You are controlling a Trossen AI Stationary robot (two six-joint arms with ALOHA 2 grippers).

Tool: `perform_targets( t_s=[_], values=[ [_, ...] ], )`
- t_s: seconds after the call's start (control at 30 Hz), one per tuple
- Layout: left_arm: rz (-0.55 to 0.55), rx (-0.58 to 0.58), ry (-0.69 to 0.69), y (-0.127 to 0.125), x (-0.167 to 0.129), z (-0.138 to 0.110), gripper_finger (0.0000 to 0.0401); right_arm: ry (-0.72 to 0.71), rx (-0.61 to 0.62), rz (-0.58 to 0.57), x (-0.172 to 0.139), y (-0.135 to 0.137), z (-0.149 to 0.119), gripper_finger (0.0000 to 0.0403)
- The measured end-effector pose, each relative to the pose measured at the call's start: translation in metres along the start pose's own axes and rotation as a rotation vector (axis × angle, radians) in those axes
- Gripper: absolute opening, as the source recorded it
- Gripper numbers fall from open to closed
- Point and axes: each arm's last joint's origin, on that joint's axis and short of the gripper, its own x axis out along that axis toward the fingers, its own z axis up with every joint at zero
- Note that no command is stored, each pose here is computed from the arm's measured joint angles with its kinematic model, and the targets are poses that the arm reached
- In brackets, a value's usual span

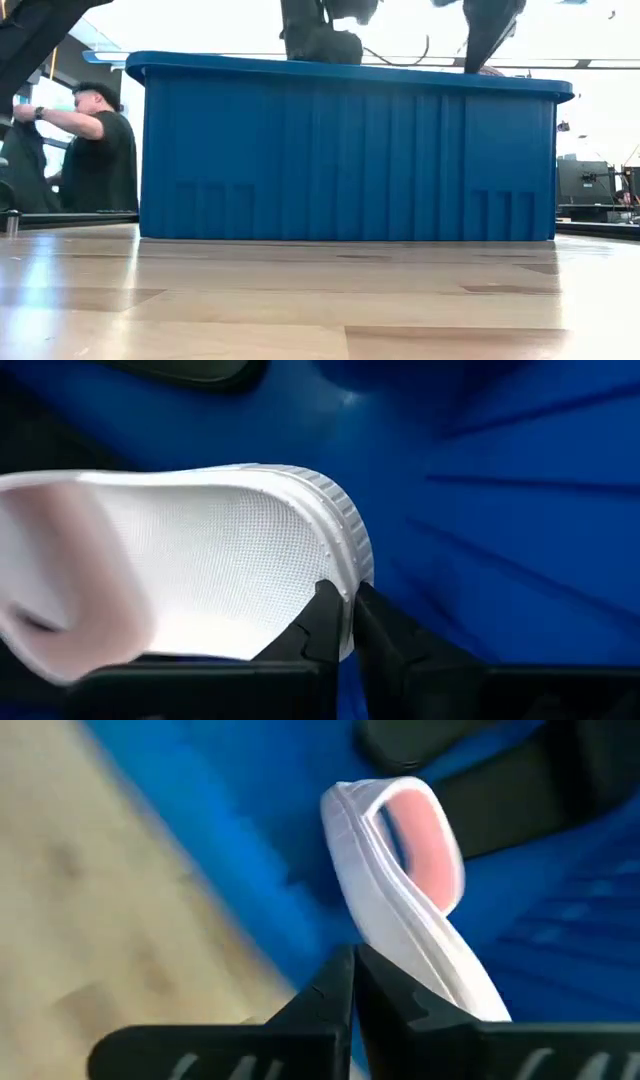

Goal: Pick and place slides into bin
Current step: Put the pink slide into the blue bin, then return to Home Position

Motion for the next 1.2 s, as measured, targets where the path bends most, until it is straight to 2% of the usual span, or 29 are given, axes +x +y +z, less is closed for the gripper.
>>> perform_targets(
  t_s=[0.13, 0.27, 0.37, 0.5, 0.57, 0.67, 0.8, 1.0, 1.1, 1.2],
  values=[
    [0.000, 0.048, -0.026, 0.001, 0.008, 0.004, 0.0040, -0.026, -0.005, -0.167, 0.016, -0.003, 0.010, 0.0004],
    [-0.024, 0.123, -0.128, -0.003, 0.006, 0.013, 0.0078, 0.040, 0.024, -0.226, 0.029, -0.016, 0.017, 0.0002],
    [-0.040, 0.162, -0.198, -0.003, -0.002, 0.020, 0.0105, 0.063, 0.035, -0.317, 0.034, -0.030, 0.020, 0.0001],
    [-0.042, 0.212, -0.287, -0.005, -0.020, 0.027, 0.0132, 0.001, 0.009, -0.429, 0.032, -0.044, 0.025, 0.0000],
    [-0.048, 0.233, -0.344, -0.005, -0.034, 0.031, 0.0141, -0.008, 0.034, -0.372, 0.026, -0.049, 0.025, 0.0000],
    [-0.067, 0.266, -0.442, -0.005, -0.055, 0.037, 0.0148, -0.024, 0.122, -0.209, 0.011, -0.049, 0.022, 0.0000],
    [-0.101, 0.331, -0.577, -0.013, -0.070, 0.045, 0.0149, -0.073, 0.155, -0.050, -0.015, -0.043, 0.008, 0.0000],
    [-0.173, 0.370, -0.712, -0.025, -0.079, 0.052, 0.0149, -0.156, 0.175, 0.008, -0.039, -0.037, -0.008, 0.0000],
    [-0.222, 0.401, -0.746, -0.029, -0.084, 0.053, 0.0150, -0.270, 0.165, 0.046, -0.051, -0.032, -0.010, 0.0000],
    [-0.279, 0.423, -0.771, -0.028, -0.108, 0.046, 0.0150, -0.395, 0.176, 0.118, -0.072, -0.030, -0.014, 0.0000]
  ],
)
